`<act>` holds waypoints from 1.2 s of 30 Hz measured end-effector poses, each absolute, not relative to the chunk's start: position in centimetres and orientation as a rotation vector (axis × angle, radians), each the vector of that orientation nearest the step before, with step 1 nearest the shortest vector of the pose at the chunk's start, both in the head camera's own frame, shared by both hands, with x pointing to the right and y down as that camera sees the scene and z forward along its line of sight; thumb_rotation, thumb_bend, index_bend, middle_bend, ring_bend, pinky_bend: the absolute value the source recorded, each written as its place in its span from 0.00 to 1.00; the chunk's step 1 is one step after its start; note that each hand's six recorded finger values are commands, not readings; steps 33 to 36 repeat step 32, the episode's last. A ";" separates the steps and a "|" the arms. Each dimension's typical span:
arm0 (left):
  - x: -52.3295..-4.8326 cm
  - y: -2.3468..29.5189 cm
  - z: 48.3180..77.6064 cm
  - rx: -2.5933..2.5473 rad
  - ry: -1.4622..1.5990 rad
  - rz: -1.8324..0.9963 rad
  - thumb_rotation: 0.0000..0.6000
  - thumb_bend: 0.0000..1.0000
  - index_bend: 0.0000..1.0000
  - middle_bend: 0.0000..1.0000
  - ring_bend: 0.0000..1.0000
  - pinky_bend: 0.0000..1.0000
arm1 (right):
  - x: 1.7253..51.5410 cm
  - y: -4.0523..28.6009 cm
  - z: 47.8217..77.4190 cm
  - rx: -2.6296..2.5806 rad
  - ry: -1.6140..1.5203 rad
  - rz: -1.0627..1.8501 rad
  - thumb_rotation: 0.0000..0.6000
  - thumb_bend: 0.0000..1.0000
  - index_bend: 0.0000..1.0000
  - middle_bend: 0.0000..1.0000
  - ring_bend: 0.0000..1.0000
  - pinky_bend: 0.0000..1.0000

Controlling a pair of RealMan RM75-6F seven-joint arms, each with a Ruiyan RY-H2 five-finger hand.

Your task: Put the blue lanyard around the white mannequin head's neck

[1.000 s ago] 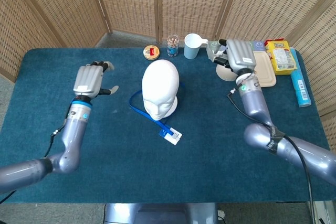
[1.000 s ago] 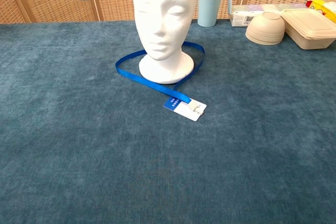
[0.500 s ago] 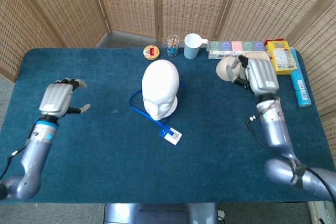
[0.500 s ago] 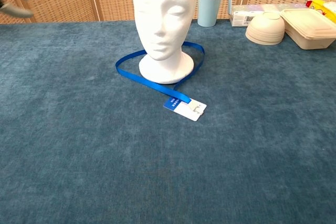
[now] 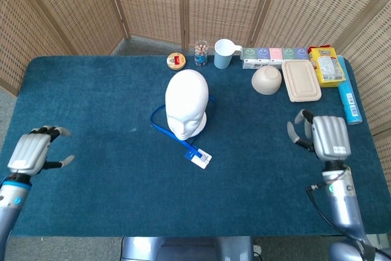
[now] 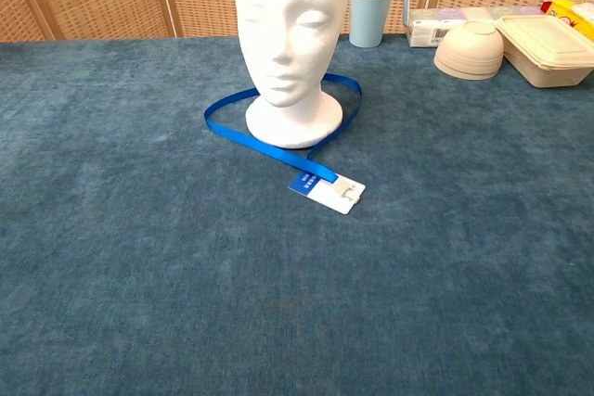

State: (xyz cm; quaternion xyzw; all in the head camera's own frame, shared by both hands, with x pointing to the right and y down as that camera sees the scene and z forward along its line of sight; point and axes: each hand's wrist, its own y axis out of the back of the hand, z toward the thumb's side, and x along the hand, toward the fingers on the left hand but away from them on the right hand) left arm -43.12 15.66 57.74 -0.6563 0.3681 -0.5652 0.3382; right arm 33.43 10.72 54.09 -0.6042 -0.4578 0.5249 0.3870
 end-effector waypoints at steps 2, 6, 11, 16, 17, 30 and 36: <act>-44.0 16.9 57.3 -1.692 0.974 -1.473 0.72 0.20 0.36 0.37 0.29 0.32 | 34.3 12.3 54.0 -1.516 -1.160 1.361 0.11 0.46 0.51 0.74 0.82 0.91; -45.5 19.5 56.4 -1.655 0.996 -1.462 0.71 0.20 0.37 0.37 0.29 0.32 | 35.7 14.8 53.8 -1.487 -1.154 1.412 0.10 0.46 0.51 0.74 0.81 0.91; -46.3 22.1 55.6 -1.625 1.024 -1.446 0.71 0.20 0.37 0.37 0.29 0.32 | 36.8 17.4 53.7 -1.470 -1.139 1.464 0.11 0.46 0.51 0.72 0.80 0.90; -47.0 24.3 54.8 -1.594 1.064 -1.453 0.72 0.20 0.37 0.37 0.29 0.32 | 37.6 19.1 53.5 -1.437 -1.136 1.502 0.11 0.46 0.52 0.72 0.79 0.89; -47.1 24.7 54.6 -1.589 1.073 -1.456 0.72 0.20 0.37 0.37 0.29 0.32 | 37.8 19.4 53.5 -1.430 -1.138 1.507 0.11 0.46 0.52 0.72 0.79 0.89; -48.6 28.0 53.2 -1.542 1.183 -1.511 0.72 0.20 0.38 0.37 0.29 0.32 | 39.4 22.0 52.5 -1.328 -1.163 1.550 0.10 0.46 0.53 0.71 0.78 0.88; -48.5 27.9 53.1 -1.538 1.182 -1.506 0.72 0.20 0.38 0.37 0.29 0.32 | 39.4 22.2 52.6 -1.333 -1.166 1.551 0.10 0.46 0.53 0.70 0.78 0.88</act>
